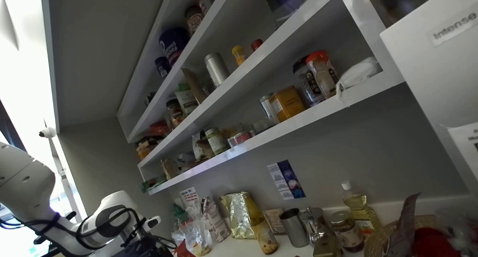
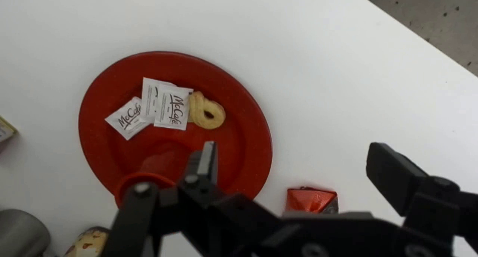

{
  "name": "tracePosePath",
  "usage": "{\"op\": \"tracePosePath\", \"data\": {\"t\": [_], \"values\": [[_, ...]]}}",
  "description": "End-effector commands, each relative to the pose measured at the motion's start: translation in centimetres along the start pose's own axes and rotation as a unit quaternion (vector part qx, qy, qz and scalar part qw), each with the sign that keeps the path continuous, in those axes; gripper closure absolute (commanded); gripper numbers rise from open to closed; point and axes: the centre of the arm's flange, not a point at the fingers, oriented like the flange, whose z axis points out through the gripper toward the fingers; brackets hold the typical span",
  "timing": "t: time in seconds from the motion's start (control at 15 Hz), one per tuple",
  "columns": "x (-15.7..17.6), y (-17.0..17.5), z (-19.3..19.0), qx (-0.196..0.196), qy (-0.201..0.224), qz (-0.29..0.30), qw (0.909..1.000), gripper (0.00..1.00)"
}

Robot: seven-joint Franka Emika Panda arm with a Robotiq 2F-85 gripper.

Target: Pick up the orange packet and put it on the bottom shelf

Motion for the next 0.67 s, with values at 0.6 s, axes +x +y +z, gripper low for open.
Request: {"op": "tracePosePath", "data": {"t": [0.6], "values": [[7.4, -6.8, 5.4, 0.030, 0.052, -0.004, 0.9982, 0.00]]}}
